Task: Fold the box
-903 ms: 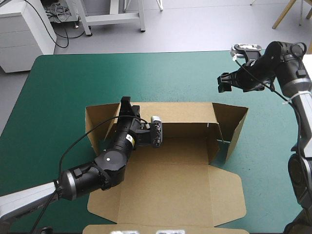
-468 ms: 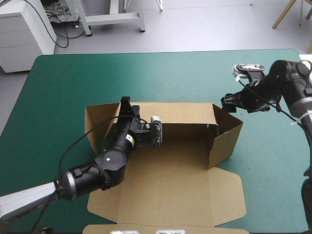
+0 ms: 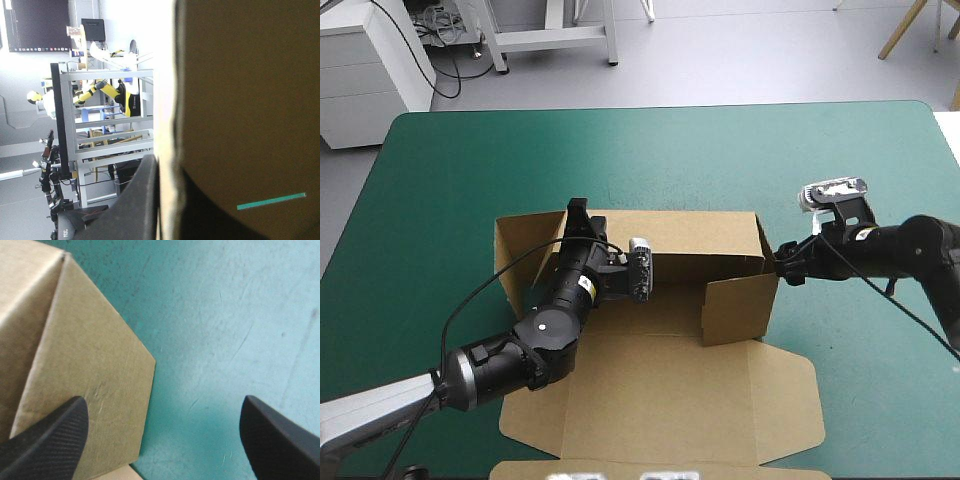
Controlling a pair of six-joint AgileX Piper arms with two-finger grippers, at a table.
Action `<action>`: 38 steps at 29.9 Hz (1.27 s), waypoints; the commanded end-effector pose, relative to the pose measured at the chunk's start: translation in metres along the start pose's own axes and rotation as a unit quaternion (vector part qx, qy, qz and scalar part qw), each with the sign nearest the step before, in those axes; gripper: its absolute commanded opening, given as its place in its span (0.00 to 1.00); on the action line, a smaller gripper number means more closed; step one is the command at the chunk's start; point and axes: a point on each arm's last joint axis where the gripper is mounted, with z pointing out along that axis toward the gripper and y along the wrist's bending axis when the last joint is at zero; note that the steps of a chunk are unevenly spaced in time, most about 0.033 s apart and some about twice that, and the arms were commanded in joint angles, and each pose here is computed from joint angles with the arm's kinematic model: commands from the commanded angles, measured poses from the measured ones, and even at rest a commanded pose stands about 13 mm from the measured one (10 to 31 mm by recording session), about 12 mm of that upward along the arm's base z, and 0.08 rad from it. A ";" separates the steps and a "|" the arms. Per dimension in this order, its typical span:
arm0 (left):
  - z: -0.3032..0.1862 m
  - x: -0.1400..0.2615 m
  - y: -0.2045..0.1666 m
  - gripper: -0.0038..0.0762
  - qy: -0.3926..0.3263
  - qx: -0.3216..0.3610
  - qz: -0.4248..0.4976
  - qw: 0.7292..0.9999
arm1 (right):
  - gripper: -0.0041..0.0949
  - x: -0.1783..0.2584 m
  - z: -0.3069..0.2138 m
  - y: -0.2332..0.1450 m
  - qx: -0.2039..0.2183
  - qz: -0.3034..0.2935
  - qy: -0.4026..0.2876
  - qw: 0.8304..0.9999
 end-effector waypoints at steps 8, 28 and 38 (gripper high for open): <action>-0.006 -0.001 0.008 0.04 -0.005 -0.009 -0.023 1.000 | 0.80 0.018 -0.017 0.014 -0.009 -0.057 -0.100 0.993; -0.006 -0.002 0.007 0.04 -0.012 -0.007 -0.023 1.000 | 0.80 0.028 -0.008 0.025 -0.088 -0.053 -0.066 0.992; -0.007 -0.007 0.006 0.04 -0.042 0.003 -0.026 0.999 | 0.69 0.036 0.024 0.052 -0.075 -0.117 -0.095 0.986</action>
